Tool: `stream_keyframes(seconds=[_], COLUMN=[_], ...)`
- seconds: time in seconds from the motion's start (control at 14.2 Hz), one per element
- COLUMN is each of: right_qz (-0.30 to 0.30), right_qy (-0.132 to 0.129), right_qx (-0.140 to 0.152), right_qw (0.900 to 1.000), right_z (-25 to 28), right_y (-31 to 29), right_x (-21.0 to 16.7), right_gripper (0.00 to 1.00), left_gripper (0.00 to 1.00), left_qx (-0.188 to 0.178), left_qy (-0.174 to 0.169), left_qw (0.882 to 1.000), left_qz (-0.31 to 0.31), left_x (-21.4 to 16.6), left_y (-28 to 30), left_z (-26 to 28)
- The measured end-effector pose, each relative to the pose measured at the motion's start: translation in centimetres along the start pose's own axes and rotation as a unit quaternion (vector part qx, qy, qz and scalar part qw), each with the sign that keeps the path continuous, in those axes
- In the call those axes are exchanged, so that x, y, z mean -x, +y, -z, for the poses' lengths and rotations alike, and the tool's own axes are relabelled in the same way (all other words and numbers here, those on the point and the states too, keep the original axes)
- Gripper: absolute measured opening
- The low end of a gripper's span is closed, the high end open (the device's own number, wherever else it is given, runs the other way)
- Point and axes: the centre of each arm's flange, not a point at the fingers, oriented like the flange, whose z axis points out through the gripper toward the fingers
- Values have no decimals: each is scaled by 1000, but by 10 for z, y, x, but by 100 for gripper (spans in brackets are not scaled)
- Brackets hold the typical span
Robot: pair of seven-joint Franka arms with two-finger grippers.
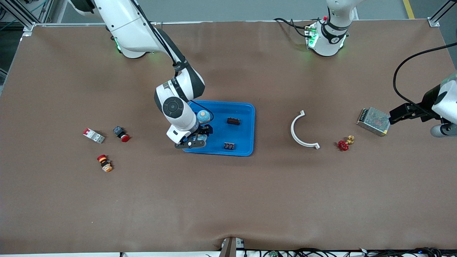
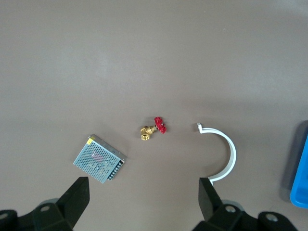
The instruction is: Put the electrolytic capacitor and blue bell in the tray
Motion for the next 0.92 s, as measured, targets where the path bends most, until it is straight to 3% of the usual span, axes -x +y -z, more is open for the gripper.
stream_keyframes(seconds=[0.49,0.92], right_qz=[14,31], right_qy=[-37,-43], right_qx=[2,65], right_qw=[999,996], right_z=[158,271], right_y=[2,57], right_x=[32,67], right_gripper=[100,100], left_gripper=[100,100], left_qx=[-8,-9], left_qy=[-5,-9], left_qw=[1000,998], left_qz=[-20,-55], left_x=[32,48], left_y=[10,16], left_z=[39,55])
